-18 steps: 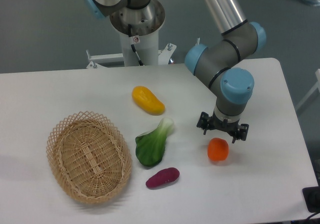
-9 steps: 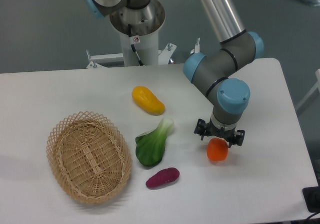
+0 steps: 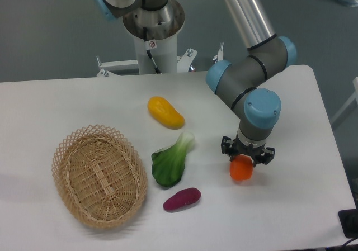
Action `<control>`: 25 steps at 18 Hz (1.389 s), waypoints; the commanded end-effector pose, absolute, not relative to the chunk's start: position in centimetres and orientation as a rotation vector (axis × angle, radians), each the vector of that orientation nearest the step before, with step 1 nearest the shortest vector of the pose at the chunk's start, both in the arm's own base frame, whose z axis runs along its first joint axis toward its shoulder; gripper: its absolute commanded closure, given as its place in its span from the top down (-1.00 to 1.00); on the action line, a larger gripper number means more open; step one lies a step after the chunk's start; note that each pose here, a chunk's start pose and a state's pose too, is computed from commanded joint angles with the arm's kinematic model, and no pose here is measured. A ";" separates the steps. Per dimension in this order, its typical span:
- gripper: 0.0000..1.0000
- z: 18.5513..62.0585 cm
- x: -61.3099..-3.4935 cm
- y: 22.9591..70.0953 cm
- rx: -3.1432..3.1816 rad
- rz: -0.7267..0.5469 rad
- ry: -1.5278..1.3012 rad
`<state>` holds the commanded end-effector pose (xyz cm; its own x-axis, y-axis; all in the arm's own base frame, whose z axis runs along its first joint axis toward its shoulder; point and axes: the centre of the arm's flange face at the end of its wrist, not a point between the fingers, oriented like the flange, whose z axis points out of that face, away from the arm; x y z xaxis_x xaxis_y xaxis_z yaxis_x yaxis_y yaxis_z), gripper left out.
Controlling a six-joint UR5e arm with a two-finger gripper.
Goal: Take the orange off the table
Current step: 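Close the gripper around the orange, then lift the held orange up off the table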
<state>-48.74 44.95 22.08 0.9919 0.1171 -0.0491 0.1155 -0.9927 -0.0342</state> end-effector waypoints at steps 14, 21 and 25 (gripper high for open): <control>-0.23 27.1 -50.1 43.8 -3.028 0.148 -0.206; -0.29 29.4 -52.2 41.8 -3.018 0.204 -0.210; -0.27 30.3 -52.5 41.8 -3.050 0.203 -0.069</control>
